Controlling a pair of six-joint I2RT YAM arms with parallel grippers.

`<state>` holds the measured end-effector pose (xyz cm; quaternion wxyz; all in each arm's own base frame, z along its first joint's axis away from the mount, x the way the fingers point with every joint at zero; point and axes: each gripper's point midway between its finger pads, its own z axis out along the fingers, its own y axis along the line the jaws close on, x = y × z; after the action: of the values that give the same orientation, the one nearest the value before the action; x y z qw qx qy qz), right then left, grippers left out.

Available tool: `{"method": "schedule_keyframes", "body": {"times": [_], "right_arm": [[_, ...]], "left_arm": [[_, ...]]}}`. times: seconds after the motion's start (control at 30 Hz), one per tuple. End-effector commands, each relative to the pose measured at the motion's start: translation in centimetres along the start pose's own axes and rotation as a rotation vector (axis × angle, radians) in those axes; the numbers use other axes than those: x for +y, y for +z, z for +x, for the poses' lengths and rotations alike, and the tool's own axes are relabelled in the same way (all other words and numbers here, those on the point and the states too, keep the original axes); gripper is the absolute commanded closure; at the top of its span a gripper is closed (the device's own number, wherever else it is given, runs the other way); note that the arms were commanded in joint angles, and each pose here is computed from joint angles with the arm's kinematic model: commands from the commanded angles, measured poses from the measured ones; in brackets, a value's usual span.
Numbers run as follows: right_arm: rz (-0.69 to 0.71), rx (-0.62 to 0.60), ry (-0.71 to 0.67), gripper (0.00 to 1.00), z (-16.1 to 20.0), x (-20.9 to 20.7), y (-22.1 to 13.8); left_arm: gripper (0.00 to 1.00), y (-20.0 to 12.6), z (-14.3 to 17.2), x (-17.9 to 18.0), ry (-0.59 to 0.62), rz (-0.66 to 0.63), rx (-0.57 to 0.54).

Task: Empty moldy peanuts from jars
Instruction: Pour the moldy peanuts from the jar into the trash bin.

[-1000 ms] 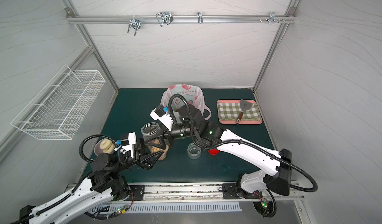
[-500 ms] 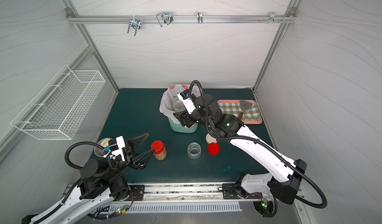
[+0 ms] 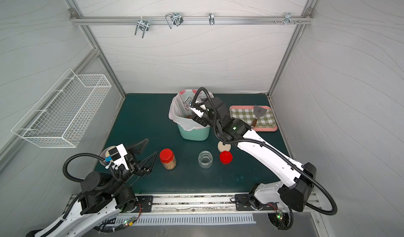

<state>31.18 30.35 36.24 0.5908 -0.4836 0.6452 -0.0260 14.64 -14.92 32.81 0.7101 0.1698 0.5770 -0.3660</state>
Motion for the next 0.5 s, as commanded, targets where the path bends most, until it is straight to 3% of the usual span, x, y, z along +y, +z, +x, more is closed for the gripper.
{"method": "schedule_keyframes", "body": {"times": [0.0, 0.17, 0.47], "right_arm": [[0.125, 0.020, -0.290, 1.00, -0.3, -1.8, 2.2], [0.185, 0.161, -0.521, 1.00, 1.5, -2.1, 5.8], [0.214, 0.292, -0.765, 1.00, 3.3, -2.2, 9.0]], "left_arm": [[0.12, -0.2, -0.6, 1.2, 0.030, -0.067, -0.029], [0.13, -0.6, -0.1, 3.5, 0.031, -0.198, -0.024], [0.13, -1.2, 0.0, 4.1, 0.035, -0.227, -0.034]]}}
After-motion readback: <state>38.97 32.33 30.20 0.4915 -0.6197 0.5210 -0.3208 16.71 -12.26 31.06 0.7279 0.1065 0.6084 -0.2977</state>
